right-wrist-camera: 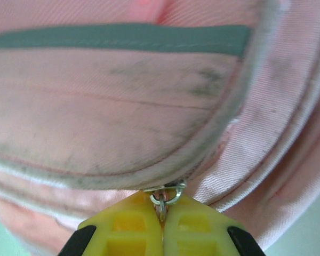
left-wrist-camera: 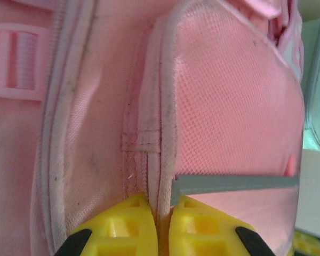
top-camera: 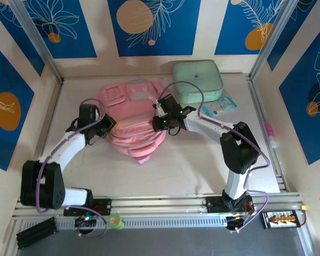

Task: Pack the student bag

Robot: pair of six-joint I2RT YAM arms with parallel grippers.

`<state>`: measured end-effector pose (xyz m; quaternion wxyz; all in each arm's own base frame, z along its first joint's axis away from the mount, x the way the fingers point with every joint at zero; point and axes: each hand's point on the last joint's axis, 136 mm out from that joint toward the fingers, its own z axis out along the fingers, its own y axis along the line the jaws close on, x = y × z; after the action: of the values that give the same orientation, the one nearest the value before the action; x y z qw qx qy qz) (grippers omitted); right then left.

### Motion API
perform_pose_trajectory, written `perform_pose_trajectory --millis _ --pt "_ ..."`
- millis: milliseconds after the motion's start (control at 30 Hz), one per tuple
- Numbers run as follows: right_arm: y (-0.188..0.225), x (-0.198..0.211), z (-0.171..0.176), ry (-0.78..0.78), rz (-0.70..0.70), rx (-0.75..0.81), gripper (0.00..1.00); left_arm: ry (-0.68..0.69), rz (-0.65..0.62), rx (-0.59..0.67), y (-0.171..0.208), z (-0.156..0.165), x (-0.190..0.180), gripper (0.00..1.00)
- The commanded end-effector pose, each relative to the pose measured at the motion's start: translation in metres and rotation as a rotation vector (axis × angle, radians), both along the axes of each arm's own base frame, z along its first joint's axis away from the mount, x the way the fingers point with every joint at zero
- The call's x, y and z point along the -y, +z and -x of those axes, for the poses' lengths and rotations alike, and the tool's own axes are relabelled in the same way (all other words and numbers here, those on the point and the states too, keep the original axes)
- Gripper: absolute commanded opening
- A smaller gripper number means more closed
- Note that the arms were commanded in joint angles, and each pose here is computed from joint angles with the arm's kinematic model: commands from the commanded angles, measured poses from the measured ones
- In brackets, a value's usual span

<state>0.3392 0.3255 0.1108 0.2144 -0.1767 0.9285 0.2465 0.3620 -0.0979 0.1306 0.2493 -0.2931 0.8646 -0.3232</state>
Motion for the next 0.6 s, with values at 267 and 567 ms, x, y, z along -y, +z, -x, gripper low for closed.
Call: perform_pose_trajectory --millis 267,567 --pt "0.029 -0.103 0.042 0.252 -0.154 -0.014 0.00 0.126 -0.127 0.075 0.023 -0.017 -0.053 0.38" --pt "0.032 -0.138 0.060 0.344 -0.180 -0.030 0.00 0.067 0.132 0.079 0.020 -0.007 -0.017 0.41"
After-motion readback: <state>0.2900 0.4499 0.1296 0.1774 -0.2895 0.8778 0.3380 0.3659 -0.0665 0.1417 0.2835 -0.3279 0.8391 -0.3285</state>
